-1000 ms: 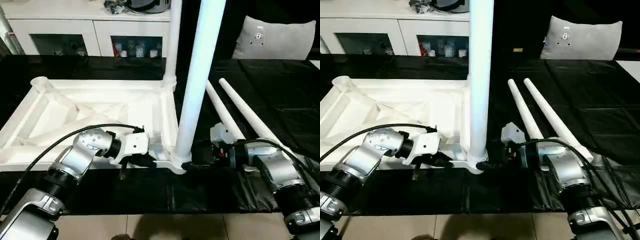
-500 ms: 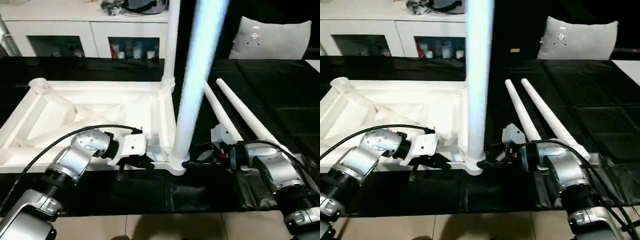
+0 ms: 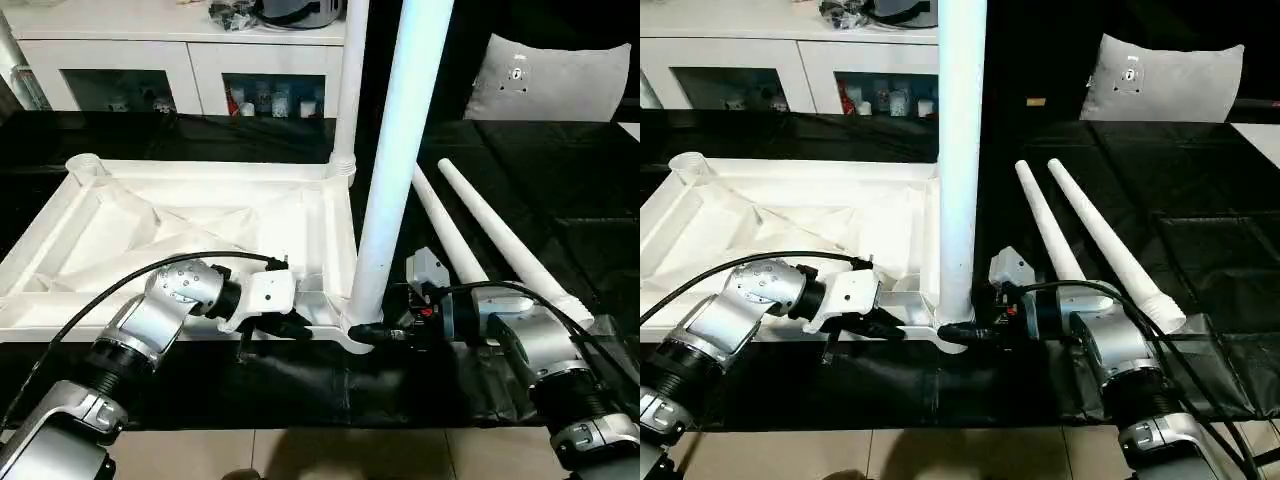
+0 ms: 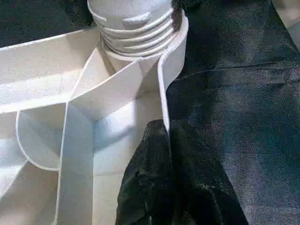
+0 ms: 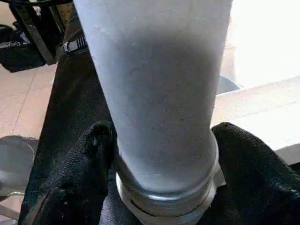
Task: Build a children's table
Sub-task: Rotate leg to tighten
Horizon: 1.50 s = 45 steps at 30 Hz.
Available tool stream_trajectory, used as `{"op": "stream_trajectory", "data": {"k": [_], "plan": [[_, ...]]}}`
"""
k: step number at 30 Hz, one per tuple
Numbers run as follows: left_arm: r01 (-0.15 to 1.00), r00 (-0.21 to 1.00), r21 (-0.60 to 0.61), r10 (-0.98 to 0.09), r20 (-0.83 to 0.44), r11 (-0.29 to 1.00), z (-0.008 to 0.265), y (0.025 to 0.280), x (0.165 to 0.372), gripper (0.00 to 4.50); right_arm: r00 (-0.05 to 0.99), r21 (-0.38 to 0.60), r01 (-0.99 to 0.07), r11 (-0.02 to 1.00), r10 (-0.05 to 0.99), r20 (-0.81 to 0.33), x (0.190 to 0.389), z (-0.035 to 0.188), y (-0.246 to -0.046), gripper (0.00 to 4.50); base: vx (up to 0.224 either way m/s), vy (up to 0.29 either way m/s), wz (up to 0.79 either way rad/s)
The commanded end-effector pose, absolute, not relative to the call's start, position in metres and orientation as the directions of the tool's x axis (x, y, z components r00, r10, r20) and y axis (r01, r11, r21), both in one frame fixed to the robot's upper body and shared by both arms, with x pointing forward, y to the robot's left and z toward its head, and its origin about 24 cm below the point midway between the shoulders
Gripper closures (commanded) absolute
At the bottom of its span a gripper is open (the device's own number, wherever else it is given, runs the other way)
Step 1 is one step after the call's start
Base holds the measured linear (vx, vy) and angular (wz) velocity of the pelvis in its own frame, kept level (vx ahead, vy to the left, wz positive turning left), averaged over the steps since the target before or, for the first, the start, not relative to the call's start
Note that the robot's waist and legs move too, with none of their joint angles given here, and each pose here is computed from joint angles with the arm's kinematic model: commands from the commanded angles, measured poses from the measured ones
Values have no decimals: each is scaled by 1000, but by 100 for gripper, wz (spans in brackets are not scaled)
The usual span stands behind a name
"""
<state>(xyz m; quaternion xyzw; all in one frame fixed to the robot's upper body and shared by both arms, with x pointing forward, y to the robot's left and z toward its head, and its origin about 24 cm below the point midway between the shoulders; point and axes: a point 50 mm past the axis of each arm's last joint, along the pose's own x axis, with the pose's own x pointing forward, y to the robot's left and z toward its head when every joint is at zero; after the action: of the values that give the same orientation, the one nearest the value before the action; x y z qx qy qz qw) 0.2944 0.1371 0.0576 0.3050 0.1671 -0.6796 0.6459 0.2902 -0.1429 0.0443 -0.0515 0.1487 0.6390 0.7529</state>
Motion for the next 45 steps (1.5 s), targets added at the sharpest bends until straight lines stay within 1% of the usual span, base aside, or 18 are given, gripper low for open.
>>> {"op": "stream_trajectory", "data": {"k": [1,5,11,16,17,19,21,22,24,25,26,27,29,31,34,37,41,45], "plan": [[976,-97,71,-709,-698,-204,34,133,279,450,131,108,-980,168,948,-290,293,49,-142,134,0,0,0],[977,-96,70,-709,-699,-201,33,134,278,450,125,118,-979,165,950,-285,293,49,-142,168,0,0,0],[984,-87,54,-732,-675,-168,33,133,277,450,111,155,-976,154,960,-257,288,47,-139,179,0,0,0],[999,-18,26,-773,-635,-44,35,130,279,450,185,187,-952,242,943,-277,289,40,-127,180,0,0,0],[997,64,4,-814,-578,76,41,120,283,450,321,191,-905,381,905,-280,299,37,-113,181,0,0,0],[994,92,-1,-825,-558,112,44,116,285,450,368,195,-883,427,887,-278,303,36,-108,181,0,0,0],[973,202,-1,-845,-495,233,52,101,292,450,508,235,-792,564,822,-259,316,38,-94,181,0,0,0],[973,202,-1,-845,-495,233,52,101,292,450,508,235,-792,564,822,-259,316,38,-94,181,0,0,0],[940,300,-8,-837,-457,342,57,85,299,450,629,262,-682,683,730,-267,329,38,-85,181,0,0,0],[932,321,-5,-830,-457,363,57,82,301,450,646,269,-662,700,714,-270,331,38,-84,181,0,0,0],[921,347,3,-818,-458,389,57,79,303,450,652,260,-658,707,707,-273,332,38,-83,146,0,0,0],[907,379,12,-803,-459,421,57,76,306,450,650,236,-671,703,711,-267,332,38,-82,146,0,0,0],[893,407,23,-787,-463,449,57,73,308,450,660,216,-671,709,704,-263,332,39,-82,108,0,0,0],[884,428,38,-773,-469,467,57,71,310,450,672,202,-667,718,695,-255,332,39,-83,92,0,0,0],[874,456,91,-742,-492,477,56,77,313,450,683,157,-673,723,689,-242,331,40,-92,65,0,0,0],[878,461,139,-729,-506,459,54,85,313,450,689,129,-678,723,687,-230,330,40,-102,37,0,0,0],[894,441,184,-731,-521,408,53,98,311,450,648,100,-734,672,737,-192,323,43,-115,4,0,0,0],[929,369,198,-749,-551,312,50,109,307,450,597,55,-787,615,780,-189,320,47,-129,4,0,0,0]]}}
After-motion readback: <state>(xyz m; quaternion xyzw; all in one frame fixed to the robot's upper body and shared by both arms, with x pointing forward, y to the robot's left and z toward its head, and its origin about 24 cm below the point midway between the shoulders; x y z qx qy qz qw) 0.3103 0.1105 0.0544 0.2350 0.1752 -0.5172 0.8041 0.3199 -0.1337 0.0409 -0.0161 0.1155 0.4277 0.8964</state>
